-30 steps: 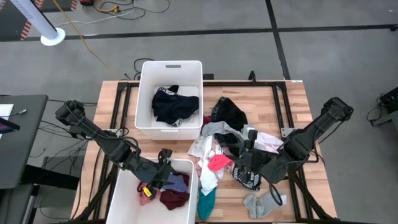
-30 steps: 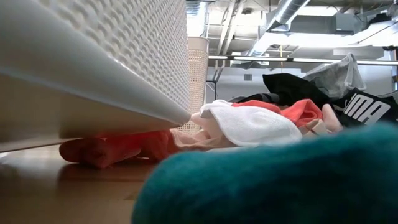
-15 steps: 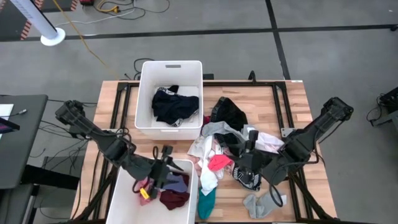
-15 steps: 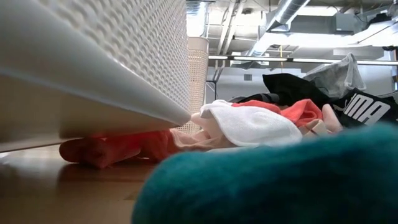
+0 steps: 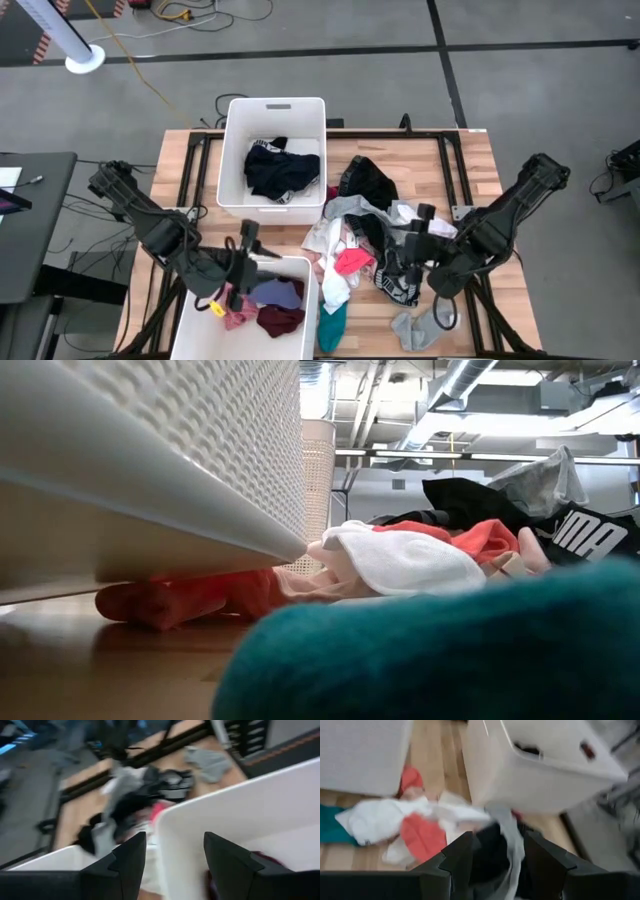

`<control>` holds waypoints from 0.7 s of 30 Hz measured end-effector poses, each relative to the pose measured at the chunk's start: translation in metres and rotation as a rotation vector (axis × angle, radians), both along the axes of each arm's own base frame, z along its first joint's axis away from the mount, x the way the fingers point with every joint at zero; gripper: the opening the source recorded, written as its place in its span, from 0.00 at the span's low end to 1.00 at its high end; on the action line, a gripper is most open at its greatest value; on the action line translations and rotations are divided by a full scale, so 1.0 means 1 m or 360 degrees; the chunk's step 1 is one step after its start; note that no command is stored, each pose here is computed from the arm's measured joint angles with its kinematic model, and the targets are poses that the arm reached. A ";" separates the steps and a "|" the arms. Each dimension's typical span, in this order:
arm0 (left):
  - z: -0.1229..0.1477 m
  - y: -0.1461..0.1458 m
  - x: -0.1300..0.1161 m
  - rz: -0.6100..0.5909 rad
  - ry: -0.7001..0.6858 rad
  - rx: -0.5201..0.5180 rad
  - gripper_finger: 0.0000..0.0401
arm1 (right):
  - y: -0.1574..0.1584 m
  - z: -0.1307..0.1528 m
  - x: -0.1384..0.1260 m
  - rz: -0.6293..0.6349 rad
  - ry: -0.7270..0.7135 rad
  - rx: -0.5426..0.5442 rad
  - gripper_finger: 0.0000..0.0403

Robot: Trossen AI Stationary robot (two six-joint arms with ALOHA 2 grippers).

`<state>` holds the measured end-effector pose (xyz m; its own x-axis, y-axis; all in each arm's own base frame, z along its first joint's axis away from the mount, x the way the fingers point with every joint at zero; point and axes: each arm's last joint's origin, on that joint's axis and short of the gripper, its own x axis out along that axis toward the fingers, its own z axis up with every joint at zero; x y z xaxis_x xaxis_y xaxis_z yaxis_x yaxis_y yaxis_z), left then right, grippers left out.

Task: Sort clothes
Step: Put the gray sock into the top white laundry bin

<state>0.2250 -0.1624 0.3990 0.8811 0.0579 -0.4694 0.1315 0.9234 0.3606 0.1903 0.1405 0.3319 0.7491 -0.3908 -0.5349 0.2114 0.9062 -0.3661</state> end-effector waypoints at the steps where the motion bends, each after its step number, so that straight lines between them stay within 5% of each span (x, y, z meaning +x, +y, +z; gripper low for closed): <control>1: 0.001 0.001 0.000 0.0035 -0.0014 0.0021 0.49 | -0.002 -0.001 -0.002 -0.0024 0.0028 0.0015 0.48; 11: -0.002 0.012 0.003 0.0152 0.0024 0.0104 0.49 | -0.033 -0.014 -0.017 -0.0550 0.0234 0.0197 0.48; 21: -0.005 0.014 0.002 0.0175 0.0070 0.0092 0.49 | -0.050 -0.045 -0.001 -0.0698 0.0384 0.0376 0.48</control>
